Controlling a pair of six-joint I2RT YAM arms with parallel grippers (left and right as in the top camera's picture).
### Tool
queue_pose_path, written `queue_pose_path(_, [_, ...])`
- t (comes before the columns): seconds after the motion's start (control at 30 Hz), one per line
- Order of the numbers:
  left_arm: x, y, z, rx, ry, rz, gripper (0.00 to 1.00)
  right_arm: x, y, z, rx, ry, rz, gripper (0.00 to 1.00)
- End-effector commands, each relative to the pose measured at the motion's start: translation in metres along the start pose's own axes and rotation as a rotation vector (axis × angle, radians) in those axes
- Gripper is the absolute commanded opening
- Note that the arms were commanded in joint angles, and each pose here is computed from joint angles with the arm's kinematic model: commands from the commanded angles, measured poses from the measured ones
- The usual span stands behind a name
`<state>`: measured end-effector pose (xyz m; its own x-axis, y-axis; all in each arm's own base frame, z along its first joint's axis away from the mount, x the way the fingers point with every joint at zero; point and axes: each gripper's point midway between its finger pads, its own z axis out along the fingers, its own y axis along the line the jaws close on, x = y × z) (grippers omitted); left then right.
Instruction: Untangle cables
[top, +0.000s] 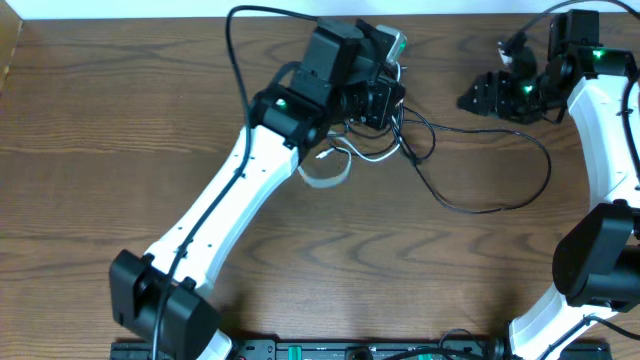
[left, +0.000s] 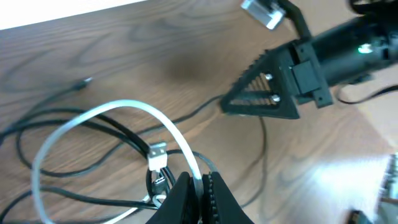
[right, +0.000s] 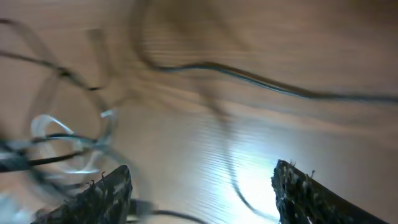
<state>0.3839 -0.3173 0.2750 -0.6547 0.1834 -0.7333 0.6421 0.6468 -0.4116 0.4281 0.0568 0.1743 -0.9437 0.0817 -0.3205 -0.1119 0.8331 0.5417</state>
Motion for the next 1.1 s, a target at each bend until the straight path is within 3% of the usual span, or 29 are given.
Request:
queue_pose_path(0.0, [-0.002, -0.013, -0.004, 0.089, 0.005, -0.011, 0.07, 0.0, 0.049, 0.001, -0.248, -0.009, -0.107, 0.71])
queue_pose_path(0.13, [-0.005, -0.011, -0.005, 0.087, -0.003, -0.021, 0.07, 0.001, 0.07, 0.006, -0.311, -0.006, -0.148, 0.71])
queue_pose_path(0.5, [-0.022, -0.013, -0.015, 0.092, -0.065, -0.035, 0.07, 0.02, 0.08, 0.05, -0.219, 0.104, -0.127, 0.69])
queue_pose_path(0.9, [-0.037, -0.018, -0.039, 0.09, -0.123, -0.019, 0.07, 0.022, 0.02, 0.095, 0.173, 0.126, 0.07, 0.63])
queue_pose_path(1.07, [-0.054, -0.02, -0.069, 0.078, -0.197, -0.003, 0.08, 0.025, -0.001, 0.111, 0.23, 0.147, 0.098, 0.61])
